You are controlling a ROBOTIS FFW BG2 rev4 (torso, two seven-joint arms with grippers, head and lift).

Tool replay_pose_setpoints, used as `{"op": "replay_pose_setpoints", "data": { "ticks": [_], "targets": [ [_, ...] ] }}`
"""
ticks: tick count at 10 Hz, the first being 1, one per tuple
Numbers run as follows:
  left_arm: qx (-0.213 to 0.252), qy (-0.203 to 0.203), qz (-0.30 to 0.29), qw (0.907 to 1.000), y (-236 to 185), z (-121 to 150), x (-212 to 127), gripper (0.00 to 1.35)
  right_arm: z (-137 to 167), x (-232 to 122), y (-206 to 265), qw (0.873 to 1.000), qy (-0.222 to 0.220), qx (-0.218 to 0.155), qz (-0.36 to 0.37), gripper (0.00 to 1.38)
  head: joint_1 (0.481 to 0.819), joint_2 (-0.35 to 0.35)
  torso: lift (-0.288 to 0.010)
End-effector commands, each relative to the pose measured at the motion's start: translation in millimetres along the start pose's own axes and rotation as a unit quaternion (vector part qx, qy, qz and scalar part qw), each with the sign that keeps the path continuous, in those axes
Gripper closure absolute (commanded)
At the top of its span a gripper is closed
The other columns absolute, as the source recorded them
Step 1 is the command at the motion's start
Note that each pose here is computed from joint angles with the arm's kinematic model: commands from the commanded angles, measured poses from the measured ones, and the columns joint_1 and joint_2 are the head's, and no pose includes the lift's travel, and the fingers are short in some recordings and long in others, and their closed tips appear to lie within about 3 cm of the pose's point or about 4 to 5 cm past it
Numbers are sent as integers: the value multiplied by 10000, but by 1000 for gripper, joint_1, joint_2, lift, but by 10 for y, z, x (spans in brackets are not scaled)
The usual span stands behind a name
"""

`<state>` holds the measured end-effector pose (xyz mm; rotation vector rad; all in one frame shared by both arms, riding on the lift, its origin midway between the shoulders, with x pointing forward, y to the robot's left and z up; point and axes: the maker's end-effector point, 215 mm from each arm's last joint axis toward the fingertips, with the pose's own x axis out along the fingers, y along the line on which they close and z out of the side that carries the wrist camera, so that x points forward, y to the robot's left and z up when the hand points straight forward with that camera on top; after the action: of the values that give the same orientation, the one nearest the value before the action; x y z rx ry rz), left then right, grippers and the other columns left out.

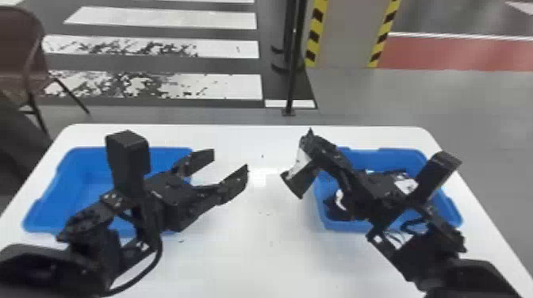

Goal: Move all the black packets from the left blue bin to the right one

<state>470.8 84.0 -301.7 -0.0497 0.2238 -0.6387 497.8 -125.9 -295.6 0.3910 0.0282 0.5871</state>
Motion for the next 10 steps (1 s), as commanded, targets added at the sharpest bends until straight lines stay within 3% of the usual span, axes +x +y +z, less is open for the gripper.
{"op": "replay_pose_setpoints", "data": {
  "ticks": [1,2,3,4,5,6,8,9,10],
  "targets": [
    [198,-207,743,9968,516,14,-285,150,5,-41,-394,9993,67,-189,-316,1283,695,-53,-140],
    [500,2,1419,9886,930,-148,-505,150,-19,-61,-695,9977,143,-344,-558,1283,695,-33,-140],
    [538,204,1612,9852,1142,-377,-562,150,-22,-3,-926,9964,197,-443,-693,1283,695,-7,-140],
    [631,241,1673,9836,1263,-412,-593,151,14,7,-1133,9944,238,-561,-867,1283,695,10,-140],
    [902,278,1963,9760,1579,-358,-813,151,87,-11,-1352,9917,230,-653,-1080,1283,695,12,-140],
    [690,63,1916,9790,1628,-331,-967,151,130,-69,-1501,9890,242,-746,-1257,1213,695,13,-140],
    [590,-648,1729,9810,1363,133,-1157,151,167,-366,-1800,9776,376,-1111,-1746,154,695,9,-140],
    [646,-813,1796,9782,1288,310,-1318,151,129,-481,-1769,9755,401,-1145,-1837,36,695,-5,-140],
    [685,-871,1879,9759,1228,397,-1482,151,46,-616,-1669,9749,450,-1146,-1854,136,695,-26,-140]
  ]
}}
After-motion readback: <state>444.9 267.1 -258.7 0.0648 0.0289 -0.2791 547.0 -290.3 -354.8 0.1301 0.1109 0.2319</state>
